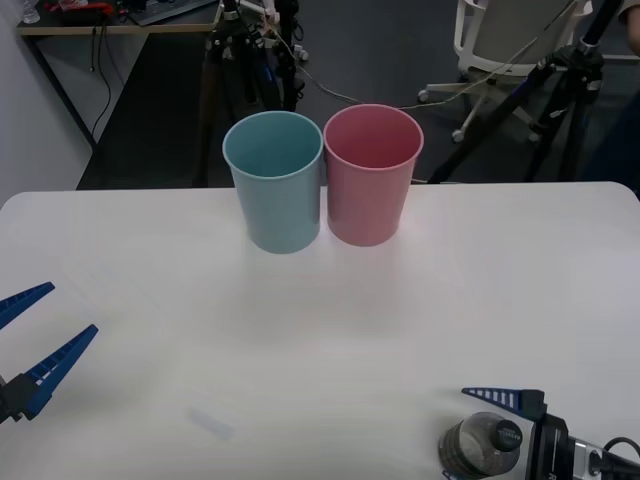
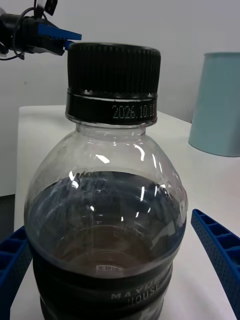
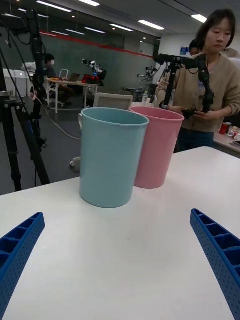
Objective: Grasp the object on the table and drop it into the matching bin: aluminum can to the light blue bin, PET bottle to the pink bin.
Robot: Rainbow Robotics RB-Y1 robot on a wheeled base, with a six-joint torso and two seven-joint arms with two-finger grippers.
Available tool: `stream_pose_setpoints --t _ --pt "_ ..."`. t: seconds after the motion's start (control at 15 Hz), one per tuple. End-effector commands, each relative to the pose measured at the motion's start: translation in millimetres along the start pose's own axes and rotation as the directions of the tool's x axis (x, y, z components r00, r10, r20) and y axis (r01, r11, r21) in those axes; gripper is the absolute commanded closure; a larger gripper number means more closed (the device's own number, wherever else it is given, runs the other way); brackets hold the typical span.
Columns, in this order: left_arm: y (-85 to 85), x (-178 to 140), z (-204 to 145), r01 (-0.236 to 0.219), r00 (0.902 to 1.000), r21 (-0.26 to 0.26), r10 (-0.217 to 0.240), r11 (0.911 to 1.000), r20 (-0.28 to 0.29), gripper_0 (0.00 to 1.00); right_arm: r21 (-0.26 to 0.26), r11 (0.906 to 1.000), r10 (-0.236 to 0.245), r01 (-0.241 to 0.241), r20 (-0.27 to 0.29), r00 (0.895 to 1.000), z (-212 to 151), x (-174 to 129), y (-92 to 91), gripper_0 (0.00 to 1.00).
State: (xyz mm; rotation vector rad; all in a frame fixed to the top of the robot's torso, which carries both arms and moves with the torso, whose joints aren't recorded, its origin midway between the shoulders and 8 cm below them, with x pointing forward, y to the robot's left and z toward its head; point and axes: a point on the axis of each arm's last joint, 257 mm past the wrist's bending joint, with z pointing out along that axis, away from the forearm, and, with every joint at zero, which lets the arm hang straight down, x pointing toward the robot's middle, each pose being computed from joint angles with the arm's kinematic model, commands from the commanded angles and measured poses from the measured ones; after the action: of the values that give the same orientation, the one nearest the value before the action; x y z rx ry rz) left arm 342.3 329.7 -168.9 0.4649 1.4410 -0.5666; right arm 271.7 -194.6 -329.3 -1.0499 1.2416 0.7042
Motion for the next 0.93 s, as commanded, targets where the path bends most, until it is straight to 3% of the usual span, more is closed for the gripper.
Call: stream_pose_setpoints --t 0.07,0.2,0.27,0.4,0.47,0.6,0.67,0.93 --pt "0.0 0.0 0.0 0.0 1.0 0.0 0.0 1.0 0.0 0.0 0.0 1.0 -0.002 0.002 0.003 1.0 1.8 -0.8 -1.4 0.0" --pt "0.0 0.0 0.0 0.0 1.0 0.0 0.0 1.0 0.0 0.0 -0.003 1.0 -0.004 0.004 0.003 1.0 2.7 -0.9 -1.4 0.0" --pt "0.0 0.0 0.0 0.0 1.0 0.0 0.0 1.0 0.0 0.0 -0.003 1.0 -0.005 0.005 0.006 1.0 3.0 -1.7 -2.0 0.06" --pt "0.0 0.0 0.0 0.0 1.0 0.0 0.0 1.0 0.0 0.0 -0.005 1.0 -0.005 0.005 0.003 1.0 2.5 -1.3 -1.9 0.62" --pt "0.0 0.0 0.0 0.0 1.0 0.0 0.0 1.0 0.0 0.0 -0.001 1.0 -0.005 0.005 0.005 1.0 3.1 -1.7 -3.4 0.77" --pt "0.0 0.0 0.0 0.0 1.0 0.0 0.0 1.0 0.0 0.0 -0.001 1.0 -0.005 0.005 0.006 1.0 2.8 -2.1 -3.6 0.96" --pt "0.0 0.0 0.0 0.0 1.0 0.0 0.0 1.0 0.0 0.0 0.002 1.0 -0.004 0.004 0.006 1.0 2.2 -2.2 -3.9 1.0" --pt "0.0 0.0 0.0 0.0 1.0 0.0 0.0 1.0 0.0 0.0 0.016 0.9999 0.002 -0.002 0.01 1.0 -3.0 -5.1 -8.5 1.0"
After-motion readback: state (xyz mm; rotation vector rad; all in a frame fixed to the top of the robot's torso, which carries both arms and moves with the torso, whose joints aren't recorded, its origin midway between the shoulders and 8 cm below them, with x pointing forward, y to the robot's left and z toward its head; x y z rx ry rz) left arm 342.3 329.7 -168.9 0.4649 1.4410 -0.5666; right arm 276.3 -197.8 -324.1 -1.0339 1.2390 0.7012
